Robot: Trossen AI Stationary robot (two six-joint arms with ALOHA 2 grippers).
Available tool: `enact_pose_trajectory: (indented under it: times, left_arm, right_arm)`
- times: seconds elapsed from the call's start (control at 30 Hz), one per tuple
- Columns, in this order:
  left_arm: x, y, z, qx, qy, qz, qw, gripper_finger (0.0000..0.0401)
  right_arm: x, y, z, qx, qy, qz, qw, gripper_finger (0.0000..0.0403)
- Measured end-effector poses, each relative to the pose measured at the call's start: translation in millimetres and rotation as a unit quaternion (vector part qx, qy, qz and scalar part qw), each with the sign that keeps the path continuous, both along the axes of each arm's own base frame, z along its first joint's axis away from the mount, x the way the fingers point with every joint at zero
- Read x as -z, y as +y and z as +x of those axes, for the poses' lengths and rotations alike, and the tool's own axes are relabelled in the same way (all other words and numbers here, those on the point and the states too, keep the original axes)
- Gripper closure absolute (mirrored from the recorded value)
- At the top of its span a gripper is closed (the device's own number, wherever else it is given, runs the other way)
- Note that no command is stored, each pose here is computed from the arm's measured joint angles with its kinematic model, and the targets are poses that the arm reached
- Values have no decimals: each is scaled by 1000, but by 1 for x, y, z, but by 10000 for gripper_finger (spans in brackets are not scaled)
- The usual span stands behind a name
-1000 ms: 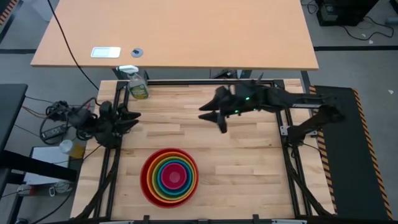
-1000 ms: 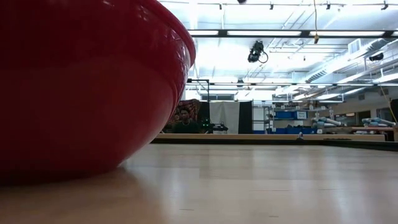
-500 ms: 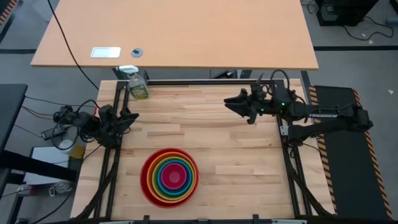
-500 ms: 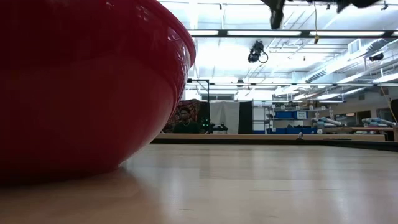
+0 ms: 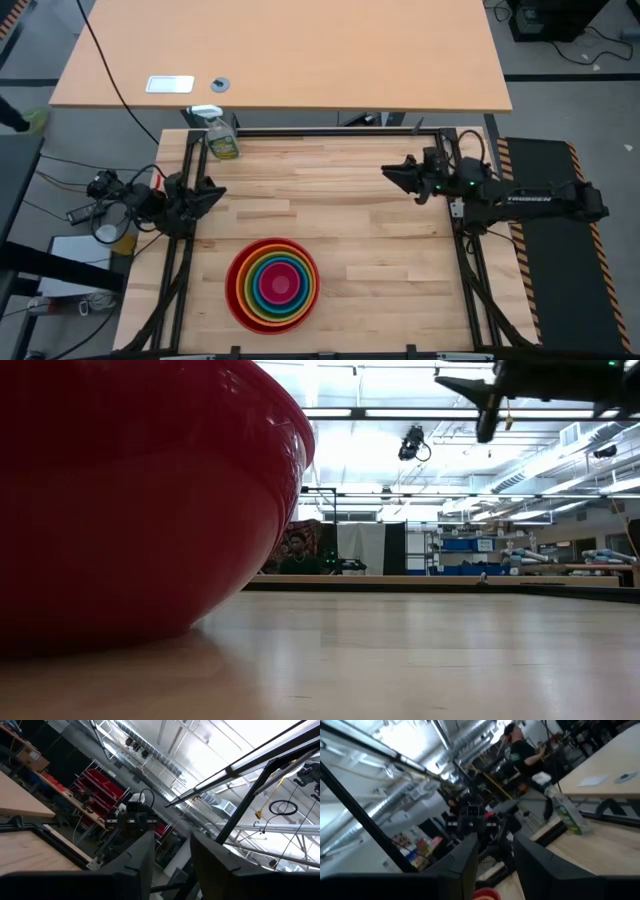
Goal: Nest bowls inside each other
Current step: Return to Home Position
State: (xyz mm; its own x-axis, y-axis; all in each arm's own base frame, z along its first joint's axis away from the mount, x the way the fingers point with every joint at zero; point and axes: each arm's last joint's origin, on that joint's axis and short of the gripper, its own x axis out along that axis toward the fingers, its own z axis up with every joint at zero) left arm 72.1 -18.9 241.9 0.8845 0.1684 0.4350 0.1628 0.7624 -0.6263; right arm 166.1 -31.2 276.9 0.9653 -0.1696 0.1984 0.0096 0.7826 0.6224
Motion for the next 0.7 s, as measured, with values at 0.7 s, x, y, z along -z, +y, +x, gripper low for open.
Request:
enact_pose_trajectory:
  times: [0.7]
  left_arm:
    - [10, 0, 4, -32, 61, 9, 998, 287]
  right_arm:
    - [2, 7, -72, 103, -34, -24, 994, 278]
